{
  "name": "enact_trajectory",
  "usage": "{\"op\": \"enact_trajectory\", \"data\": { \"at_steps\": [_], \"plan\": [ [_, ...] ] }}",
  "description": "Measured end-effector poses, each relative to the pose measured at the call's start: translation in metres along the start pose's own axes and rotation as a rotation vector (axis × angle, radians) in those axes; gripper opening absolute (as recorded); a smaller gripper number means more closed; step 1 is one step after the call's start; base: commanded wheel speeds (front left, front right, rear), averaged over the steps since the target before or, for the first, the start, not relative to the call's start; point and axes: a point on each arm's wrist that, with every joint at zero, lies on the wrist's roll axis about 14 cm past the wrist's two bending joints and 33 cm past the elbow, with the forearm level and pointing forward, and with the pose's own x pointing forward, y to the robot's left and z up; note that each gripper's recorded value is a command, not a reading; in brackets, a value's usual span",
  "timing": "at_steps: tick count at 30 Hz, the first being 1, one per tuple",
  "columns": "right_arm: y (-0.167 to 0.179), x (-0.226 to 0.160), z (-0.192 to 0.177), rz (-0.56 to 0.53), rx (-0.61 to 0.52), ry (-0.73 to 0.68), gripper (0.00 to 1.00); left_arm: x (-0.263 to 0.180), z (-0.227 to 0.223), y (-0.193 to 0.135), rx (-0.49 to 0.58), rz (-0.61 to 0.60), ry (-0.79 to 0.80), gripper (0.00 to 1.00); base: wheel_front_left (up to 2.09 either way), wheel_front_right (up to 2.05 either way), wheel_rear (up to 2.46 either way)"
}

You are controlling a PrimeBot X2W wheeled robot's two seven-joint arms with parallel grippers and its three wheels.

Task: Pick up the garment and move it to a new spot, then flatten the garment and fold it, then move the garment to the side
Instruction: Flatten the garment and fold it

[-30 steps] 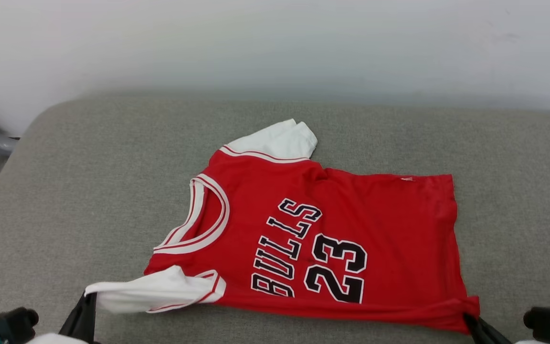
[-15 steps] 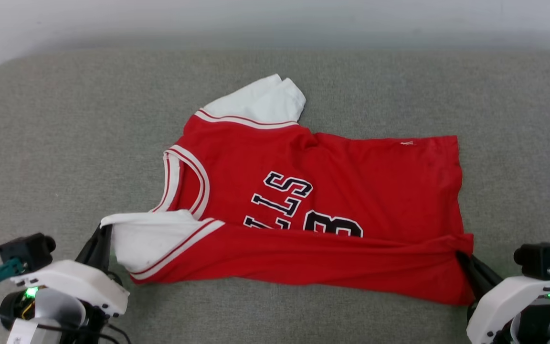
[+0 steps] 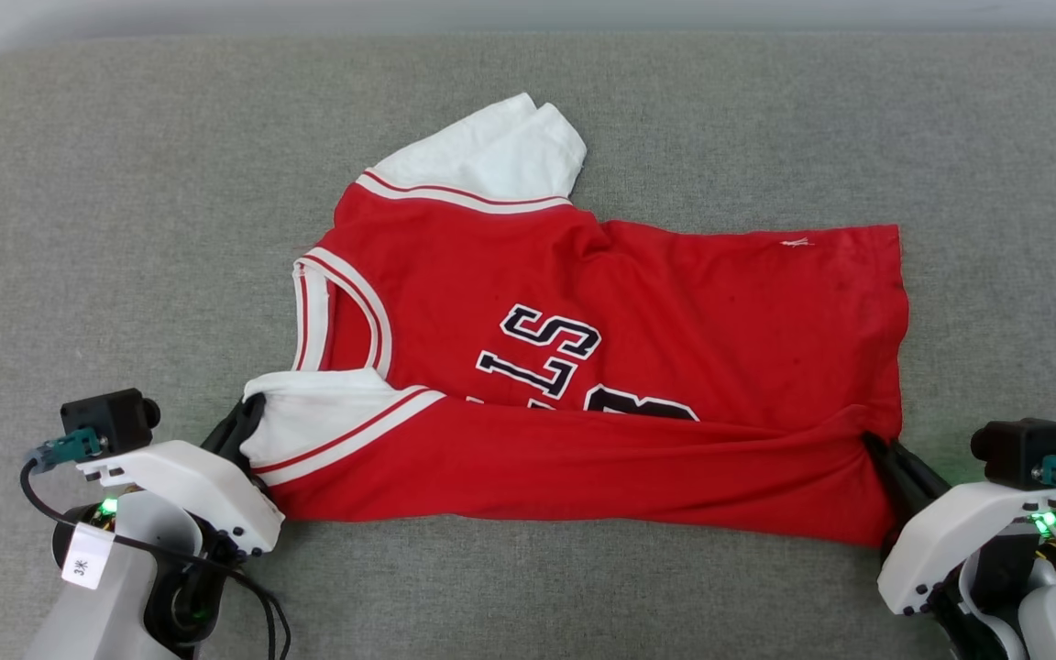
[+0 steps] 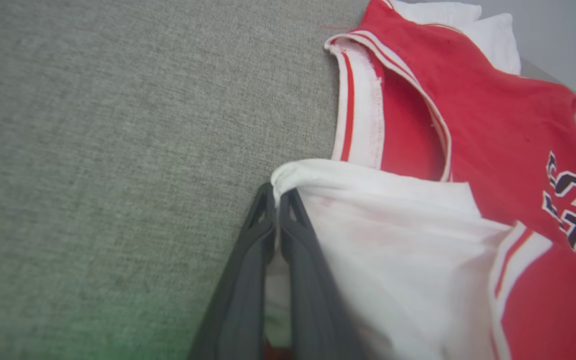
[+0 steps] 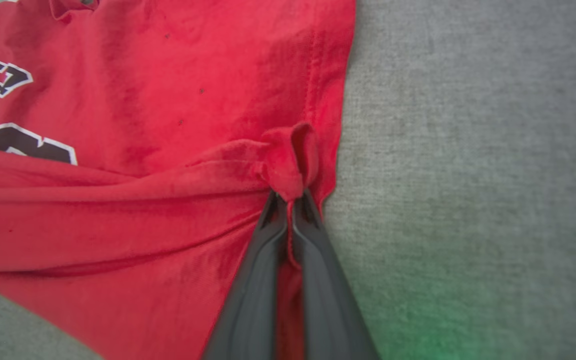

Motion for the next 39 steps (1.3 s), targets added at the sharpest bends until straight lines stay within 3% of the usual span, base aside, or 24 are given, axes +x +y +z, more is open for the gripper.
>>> {"op": "enact_trajectory", "data": {
  "at_steps": [1,2,11,12,17,24,30,39],
  "plan": [
    [0.001,0.0,0.001,0.005,0.002,-0.004,1.0,0.0,0.0,0.0,-0.004,0.002,0.0,0.9,0.0,0.0,0.0],
    [0.003,0.0,0.004,0.013,-0.001,-0.024,1.0,-0.001,0.001,0.001,-0.006,0.002,-0.008,1.0,0.0,0.0,0.0],
    [0.014,-0.025,0.062,0.018,-0.016,-0.351,1.0,-0.022,0.033,0.013,-0.019,0.062,-0.162,1.0,0.0,0.0,0.0],
    [0.015,-0.038,0.08,0.004,-0.026,-0.443,1.0,-0.032,0.044,0.016,-0.014,0.071,-0.199,1.0,0.0,0.0,0.0],
    [0.019,-0.059,0.095,-0.014,-0.028,-0.528,1.0,-0.05,0.067,0.021,0.006,0.071,-0.23,1.0,0.0,0.0,0.0],
    [0.02,-0.077,0.099,-0.034,-0.032,-0.55,1.0,-0.061,0.072,0.004,0.046,-0.009,-0.066,1.0,0.0,0.0,0.0],
    [0.018,-0.079,0.097,-0.048,-0.022,-0.543,1.0,-0.065,0.036,-0.012,0.042,-0.064,0.211,1.0,0.0,0.0,0.0],
    [0.008,-0.07,0.09,-0.075,0.016,-0.519,1.0,-0.051,-0.015,-0.012,0.054,-0.032,0.451,1.0,0.0,0.0,0.0]
  ]
}}
